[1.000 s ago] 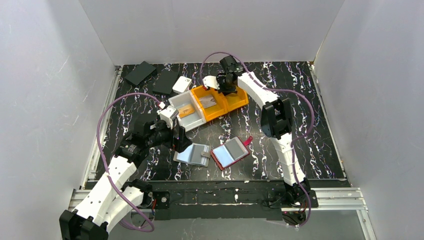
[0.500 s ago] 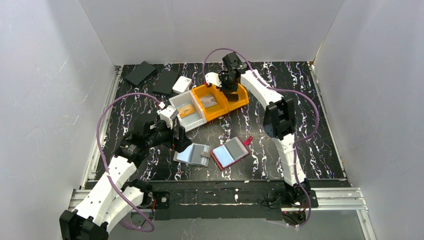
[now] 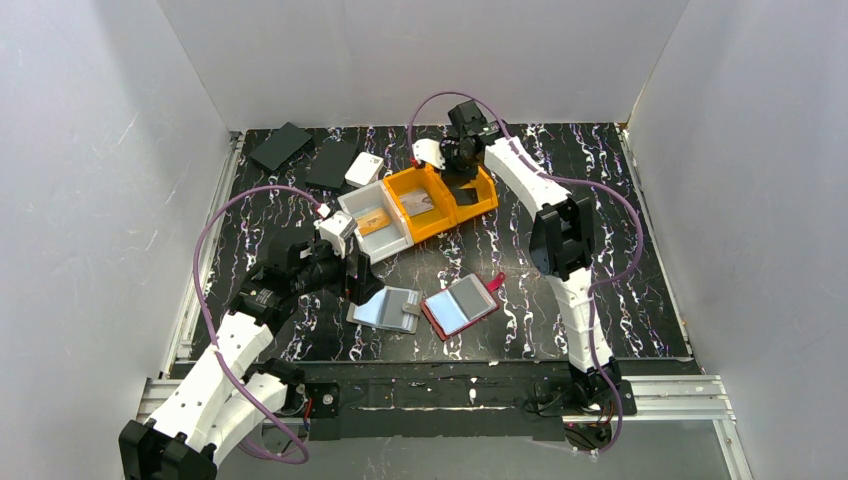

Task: Take the credit cards out of the card holder
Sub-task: Place the credit card in the storage box.

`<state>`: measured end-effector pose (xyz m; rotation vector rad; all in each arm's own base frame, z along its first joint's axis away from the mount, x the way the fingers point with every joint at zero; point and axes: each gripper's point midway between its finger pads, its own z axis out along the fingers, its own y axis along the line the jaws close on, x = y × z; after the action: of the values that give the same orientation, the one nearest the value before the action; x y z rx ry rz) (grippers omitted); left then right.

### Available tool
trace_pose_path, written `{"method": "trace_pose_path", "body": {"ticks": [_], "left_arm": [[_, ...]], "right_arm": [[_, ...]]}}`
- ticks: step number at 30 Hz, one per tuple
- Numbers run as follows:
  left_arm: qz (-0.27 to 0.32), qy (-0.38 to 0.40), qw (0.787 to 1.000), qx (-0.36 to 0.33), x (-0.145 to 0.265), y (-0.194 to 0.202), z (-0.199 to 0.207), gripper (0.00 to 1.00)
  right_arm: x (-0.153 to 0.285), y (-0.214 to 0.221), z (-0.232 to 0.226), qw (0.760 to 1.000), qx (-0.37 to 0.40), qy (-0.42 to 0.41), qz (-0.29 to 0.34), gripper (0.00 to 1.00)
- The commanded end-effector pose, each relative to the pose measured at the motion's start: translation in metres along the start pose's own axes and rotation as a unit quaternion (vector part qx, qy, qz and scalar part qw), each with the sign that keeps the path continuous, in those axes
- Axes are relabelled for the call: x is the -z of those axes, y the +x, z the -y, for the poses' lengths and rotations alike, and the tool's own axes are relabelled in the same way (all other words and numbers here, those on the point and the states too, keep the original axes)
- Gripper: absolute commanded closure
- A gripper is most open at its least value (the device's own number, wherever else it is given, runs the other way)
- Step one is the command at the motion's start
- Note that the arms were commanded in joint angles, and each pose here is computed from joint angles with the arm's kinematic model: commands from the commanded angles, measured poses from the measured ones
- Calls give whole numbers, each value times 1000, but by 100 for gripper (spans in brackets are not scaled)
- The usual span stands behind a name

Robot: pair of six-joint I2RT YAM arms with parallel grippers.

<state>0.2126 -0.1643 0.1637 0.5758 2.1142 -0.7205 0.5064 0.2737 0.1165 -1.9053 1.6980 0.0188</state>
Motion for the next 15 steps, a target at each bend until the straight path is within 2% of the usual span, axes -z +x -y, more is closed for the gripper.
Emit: {"method": "trace_pose_path", "body": {"ticks": [1,10,12,15], "left_arm": [[8,7,1000,-7,1,-2,2,2],[10,6,1000,-9,1,-2,1,2],[10,7,1000,-8,0,-2,2,2],[7,8,1000,-7,0,-1,2,2]], "right_arm": [[33,-10,21,999,1,32,28,99],[35,-5,15,999,10,14,37,99],[30,-1,4,999,23,-10,36,90],[22,7,-5,999,30,-26,26,84]]}}
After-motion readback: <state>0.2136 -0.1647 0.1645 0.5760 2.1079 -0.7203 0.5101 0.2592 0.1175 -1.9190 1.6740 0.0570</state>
